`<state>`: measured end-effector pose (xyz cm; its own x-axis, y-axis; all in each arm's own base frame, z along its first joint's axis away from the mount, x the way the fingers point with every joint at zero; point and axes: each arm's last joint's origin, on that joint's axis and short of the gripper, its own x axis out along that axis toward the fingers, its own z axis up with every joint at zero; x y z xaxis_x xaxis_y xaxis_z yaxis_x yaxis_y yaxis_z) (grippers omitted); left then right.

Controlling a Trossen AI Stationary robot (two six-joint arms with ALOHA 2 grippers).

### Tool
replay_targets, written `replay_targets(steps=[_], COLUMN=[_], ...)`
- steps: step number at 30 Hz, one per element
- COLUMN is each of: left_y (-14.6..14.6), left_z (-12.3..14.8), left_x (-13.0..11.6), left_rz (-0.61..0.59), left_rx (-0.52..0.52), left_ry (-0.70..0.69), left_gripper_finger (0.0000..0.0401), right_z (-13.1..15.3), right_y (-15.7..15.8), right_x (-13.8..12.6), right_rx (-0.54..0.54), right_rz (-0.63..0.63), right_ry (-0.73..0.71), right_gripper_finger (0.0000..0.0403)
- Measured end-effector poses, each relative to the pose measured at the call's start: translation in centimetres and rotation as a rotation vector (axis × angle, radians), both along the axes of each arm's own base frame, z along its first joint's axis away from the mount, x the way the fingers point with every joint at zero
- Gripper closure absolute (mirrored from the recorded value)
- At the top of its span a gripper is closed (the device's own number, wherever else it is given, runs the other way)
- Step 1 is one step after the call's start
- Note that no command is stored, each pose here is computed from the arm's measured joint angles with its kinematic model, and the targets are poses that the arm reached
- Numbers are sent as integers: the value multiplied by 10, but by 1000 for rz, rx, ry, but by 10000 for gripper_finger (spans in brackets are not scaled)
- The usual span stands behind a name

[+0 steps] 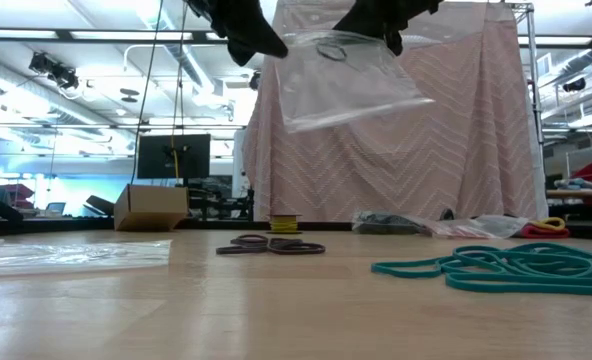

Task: Sort rubber bands
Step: Put the violet rubber band into the transparent bag

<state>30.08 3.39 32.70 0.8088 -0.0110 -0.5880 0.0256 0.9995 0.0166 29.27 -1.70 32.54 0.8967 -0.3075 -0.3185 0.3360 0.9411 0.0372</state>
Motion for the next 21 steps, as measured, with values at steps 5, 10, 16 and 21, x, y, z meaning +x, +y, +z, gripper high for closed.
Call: replay_targets(steps=[5,10,16,21], left_y=[1,1,5,7], left_z=[1,1,1,0], left_x=[1,1,0,-1], left_rz=[4,3,6,8], left_rx=[2,3,15,22], left_ry=[-14,-12,-11,-5], left_gripper_finger=[401,401,401,401], right_z=[0,-1,-4,-5], right_y=[0,1,2,5], right_x=[0,0,-1,-1], right_rx=[3,2,13,12], right_rz=[11,18,61,118], right_ry=[0,14,49,60], right_gripper_finger=[403,403,403,403])
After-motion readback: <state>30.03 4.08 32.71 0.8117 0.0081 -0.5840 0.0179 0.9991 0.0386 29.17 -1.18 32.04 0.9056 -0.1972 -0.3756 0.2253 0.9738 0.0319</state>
